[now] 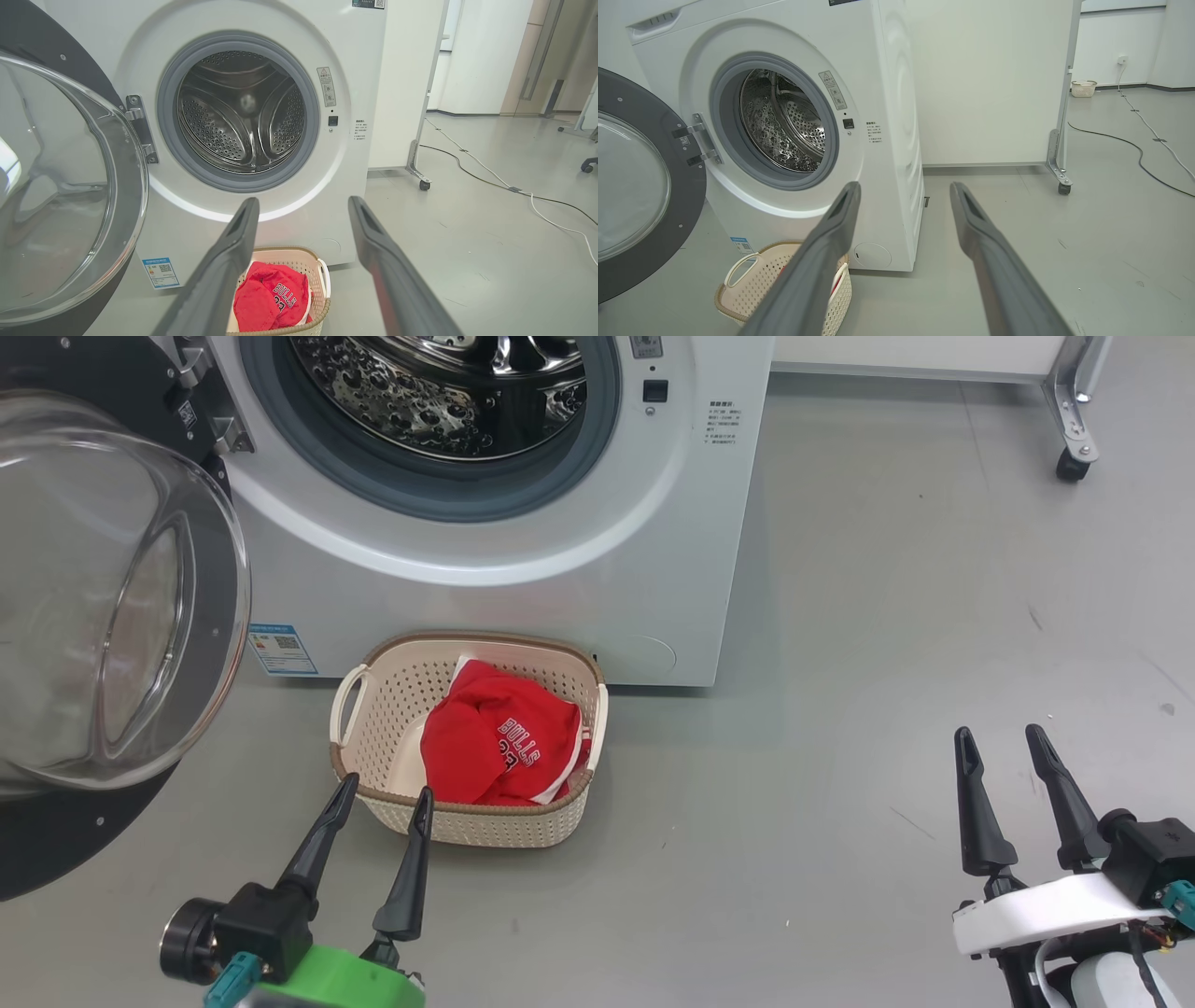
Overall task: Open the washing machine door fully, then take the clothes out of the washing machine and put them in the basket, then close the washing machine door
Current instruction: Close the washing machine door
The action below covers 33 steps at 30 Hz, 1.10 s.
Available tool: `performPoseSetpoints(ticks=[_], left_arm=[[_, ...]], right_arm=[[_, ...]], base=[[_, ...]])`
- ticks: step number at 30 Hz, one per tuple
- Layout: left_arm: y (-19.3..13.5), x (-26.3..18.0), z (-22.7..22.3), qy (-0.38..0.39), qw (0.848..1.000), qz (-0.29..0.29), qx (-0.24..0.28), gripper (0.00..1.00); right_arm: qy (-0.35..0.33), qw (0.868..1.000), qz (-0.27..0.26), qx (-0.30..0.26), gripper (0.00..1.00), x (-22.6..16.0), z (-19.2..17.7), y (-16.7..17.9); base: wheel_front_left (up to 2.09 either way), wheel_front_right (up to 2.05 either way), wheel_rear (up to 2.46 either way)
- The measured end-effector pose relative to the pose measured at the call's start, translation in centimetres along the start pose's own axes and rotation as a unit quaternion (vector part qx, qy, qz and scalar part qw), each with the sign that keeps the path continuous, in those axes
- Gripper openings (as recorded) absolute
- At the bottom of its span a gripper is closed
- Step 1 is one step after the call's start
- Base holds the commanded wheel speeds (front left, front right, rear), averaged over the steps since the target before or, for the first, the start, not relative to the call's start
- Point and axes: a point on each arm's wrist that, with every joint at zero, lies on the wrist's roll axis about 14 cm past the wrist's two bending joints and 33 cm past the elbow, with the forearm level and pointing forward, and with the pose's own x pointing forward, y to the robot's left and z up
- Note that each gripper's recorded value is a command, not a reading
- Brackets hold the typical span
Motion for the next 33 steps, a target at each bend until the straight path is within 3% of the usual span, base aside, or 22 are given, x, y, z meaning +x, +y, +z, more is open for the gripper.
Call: performPoseSetpoints(ticks=[33], left_arm=[[0.19, 0.06, 0.44, -0.007, 1.0, 0.003, -0.003, 1.0]], right_arm=[[0.003, 1.0, -0.001, 0.0, 1.0, 0.12, -0.19, -0.12]], base=[[-0.04, 0.04, 0.0]])
